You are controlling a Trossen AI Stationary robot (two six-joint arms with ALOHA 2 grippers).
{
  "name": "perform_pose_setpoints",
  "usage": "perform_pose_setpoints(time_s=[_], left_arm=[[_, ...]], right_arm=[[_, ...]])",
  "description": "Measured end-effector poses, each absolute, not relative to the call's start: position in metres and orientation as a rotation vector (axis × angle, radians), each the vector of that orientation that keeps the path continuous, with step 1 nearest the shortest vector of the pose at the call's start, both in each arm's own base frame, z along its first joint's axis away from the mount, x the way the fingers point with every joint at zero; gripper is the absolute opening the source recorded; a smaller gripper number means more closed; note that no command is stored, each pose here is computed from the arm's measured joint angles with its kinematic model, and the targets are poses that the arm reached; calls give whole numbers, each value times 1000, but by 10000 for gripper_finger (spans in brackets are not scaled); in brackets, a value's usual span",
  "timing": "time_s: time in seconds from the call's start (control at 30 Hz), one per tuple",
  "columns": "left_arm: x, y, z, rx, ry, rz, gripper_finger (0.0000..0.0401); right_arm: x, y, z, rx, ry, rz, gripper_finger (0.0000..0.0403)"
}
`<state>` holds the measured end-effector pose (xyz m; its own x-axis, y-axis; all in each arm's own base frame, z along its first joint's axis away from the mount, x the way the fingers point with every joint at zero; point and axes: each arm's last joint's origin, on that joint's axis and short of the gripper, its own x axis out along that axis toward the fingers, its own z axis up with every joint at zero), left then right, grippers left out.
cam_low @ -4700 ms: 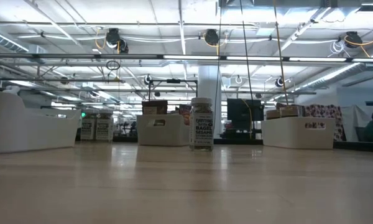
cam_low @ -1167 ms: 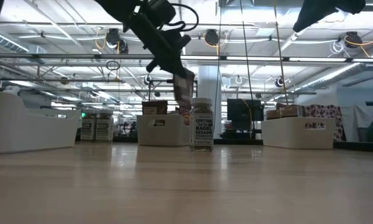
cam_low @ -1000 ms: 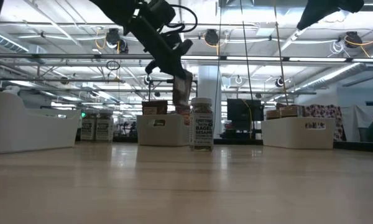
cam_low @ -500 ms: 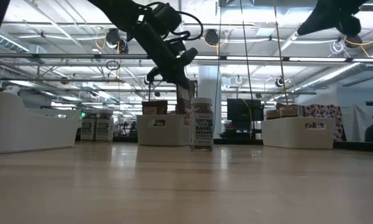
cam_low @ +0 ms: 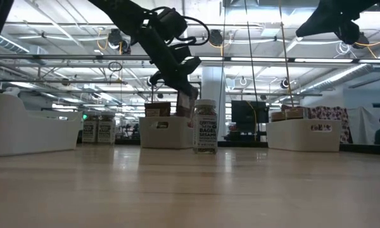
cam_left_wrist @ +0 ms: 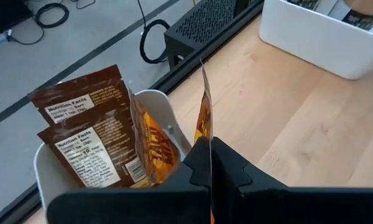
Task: Sort spices by type
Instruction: Put the orange spice pack on the gray bin
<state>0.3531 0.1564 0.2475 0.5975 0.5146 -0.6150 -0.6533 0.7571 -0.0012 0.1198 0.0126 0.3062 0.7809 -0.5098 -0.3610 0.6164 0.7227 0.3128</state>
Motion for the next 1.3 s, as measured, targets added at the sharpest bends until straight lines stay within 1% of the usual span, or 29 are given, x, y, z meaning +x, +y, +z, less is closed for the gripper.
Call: perform_pose_setpoints(time_s=[0.13, 0.53, 0.83, 1.0, 1.2, 1.3], left_arm=[[355, 157, 243, -234, 648, 685, 0], [365, 161, 210, -194, 754, 667, 0], [364, 163, 211, -119, 775, 639, 0], [364, 163, 211, -36, 805, 584, 0], [366, 161, 211, -86, 787, 525, 6], [366, 157, 224, -88, 722, 487, 2]], right_arm=[[120, 13, 306, 439, 257, -630, 0], [120, 13, 306, 441, 256, -631, 0], [120, 12, 307, 440, 254, -635, 0], [120, 11, 307, 439, 253, -648, 0], [120, 8, 307, 443, 248, -668, 0], [120, 8, 306, 445, 247, -673, 0]])
